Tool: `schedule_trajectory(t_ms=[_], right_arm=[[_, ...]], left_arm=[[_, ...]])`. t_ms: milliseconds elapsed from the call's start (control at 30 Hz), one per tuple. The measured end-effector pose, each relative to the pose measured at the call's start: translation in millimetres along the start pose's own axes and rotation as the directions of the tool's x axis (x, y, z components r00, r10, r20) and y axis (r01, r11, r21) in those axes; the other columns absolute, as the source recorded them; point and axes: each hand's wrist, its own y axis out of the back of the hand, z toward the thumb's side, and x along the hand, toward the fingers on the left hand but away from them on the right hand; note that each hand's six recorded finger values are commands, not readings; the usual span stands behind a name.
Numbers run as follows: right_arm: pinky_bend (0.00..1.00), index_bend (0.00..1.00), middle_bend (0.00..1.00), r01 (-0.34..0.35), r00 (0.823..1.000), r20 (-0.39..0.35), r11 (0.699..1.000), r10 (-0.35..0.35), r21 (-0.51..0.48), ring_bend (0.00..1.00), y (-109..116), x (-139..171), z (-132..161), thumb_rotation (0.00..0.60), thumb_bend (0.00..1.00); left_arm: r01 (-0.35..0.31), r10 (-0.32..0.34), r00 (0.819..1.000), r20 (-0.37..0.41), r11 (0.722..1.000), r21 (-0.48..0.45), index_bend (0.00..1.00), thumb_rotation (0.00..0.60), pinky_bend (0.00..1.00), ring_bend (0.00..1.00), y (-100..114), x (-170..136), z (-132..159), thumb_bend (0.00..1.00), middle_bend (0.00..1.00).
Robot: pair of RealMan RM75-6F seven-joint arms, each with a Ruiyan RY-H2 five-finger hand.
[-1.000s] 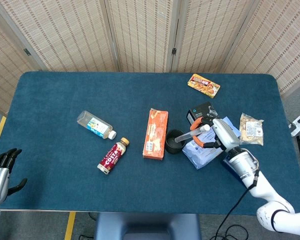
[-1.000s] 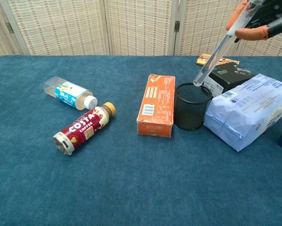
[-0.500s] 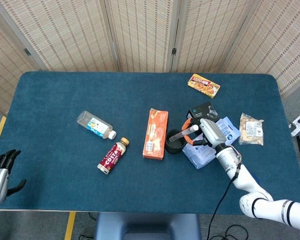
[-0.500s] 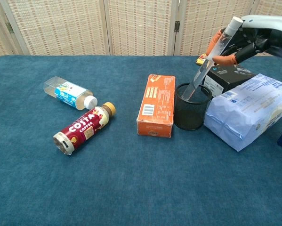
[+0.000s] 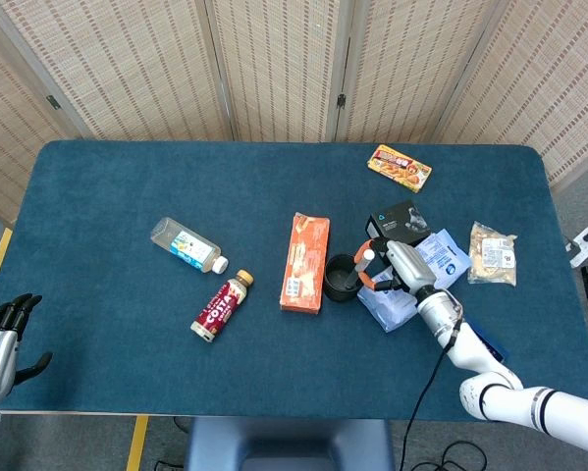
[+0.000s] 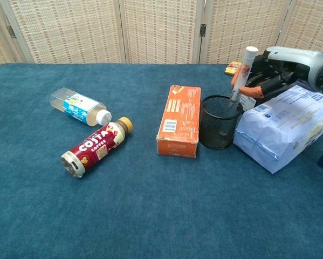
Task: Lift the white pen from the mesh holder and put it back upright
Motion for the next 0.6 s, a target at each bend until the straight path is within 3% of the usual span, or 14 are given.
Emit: schedule_trajectory(t_ms=[67,167,433,600], right_arm=[[0.15,0.08,0.19,0.0,1.0,-0.01,1.0,0.0,0.007,0.07,3,2,1,0.6,0.31],[0.15,0.01,0.16,0.015,1.0,-0.024,1.0,-0.014,0.023,0.06,13,7,2,0.6,0.31],[0.14,0.0,0.14,0.131,0.99,-0.071,0.985,-0.123,0.113,0.05,57,37,3,0.6,0.31],[0.14,0.0,0.15,0.231,0.973,-0.067,0.932,-0.221,0.278,0.05,92,73,-9,0.6,0.31]], left_arm=[[-0.001,0.001,1.0,0.001,1.0,-0.001,0.18,0.6,0.12,0.19,0,0,0,0.25,0.18],[-0.002,0.002,1.0,0.003,1.0,0.0,0.18,0.6,0.12,0.19,0,1,1,0.25,0.18],[-0.013,0.013,1.0,0.004,1.0,-0.006,0.18,0.6,0.12,0.19,2,3,1,0.25,0.18],[-0.021,0.021,1.0,0.009,1.0,-0.008,0.18,0.6,0.12,0.19,3,3,3,0.25,0.18]])
